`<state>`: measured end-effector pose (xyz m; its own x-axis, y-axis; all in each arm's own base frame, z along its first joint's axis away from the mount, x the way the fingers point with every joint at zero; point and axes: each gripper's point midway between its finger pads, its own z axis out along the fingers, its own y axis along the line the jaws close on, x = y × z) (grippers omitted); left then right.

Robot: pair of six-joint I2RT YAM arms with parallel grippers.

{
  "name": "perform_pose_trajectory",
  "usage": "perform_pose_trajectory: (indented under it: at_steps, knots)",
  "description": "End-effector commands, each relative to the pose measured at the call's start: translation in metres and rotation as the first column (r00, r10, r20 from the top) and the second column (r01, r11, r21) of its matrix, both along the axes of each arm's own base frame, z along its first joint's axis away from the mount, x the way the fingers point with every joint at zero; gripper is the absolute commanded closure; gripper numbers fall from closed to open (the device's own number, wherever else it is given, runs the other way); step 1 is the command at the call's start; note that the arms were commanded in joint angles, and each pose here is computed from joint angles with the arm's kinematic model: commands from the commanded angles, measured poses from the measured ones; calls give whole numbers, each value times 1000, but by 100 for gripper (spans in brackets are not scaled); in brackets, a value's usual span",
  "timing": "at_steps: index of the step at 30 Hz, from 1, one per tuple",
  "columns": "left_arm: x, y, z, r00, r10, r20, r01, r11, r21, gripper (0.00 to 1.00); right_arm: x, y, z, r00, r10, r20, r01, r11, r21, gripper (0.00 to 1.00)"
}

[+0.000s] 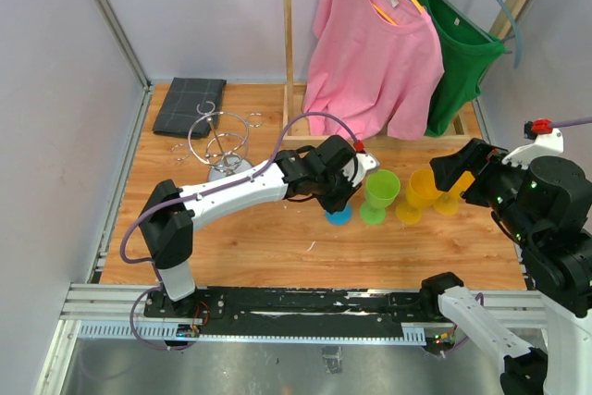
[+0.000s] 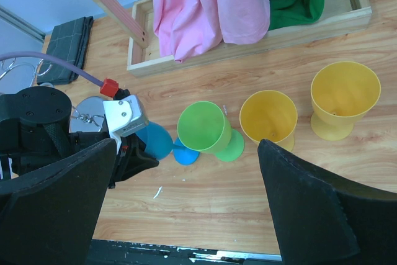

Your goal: Take the wine glass off the wine glass rack

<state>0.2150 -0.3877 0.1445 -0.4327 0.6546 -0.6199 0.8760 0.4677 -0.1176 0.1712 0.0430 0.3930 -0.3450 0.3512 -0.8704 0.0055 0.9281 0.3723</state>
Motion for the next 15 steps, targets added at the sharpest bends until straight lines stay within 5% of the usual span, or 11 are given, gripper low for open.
perform_pose_trajectory:
  at_steps: [1,3,6,15]
  knots:
    - [-8,-13,5,999,-30,-20,29,999,-36,64,-3,-9,6,999,-37,22,37,999,-11,2]
    - [-8,-13,9,999,-32,-15,31,998,-45,42,-2,-8,6,999,-35,20,35,999,-13,2]
    - [-7,-13,15,999,-32,-3,32,998,-53,25,-1,-8,7,999,-34,23,34,999,-11,2]
    - [-2,-16,66,997,-25,69,34,991,-129,3,2,-6,13,999,-27,46,27,1000,-2,2]
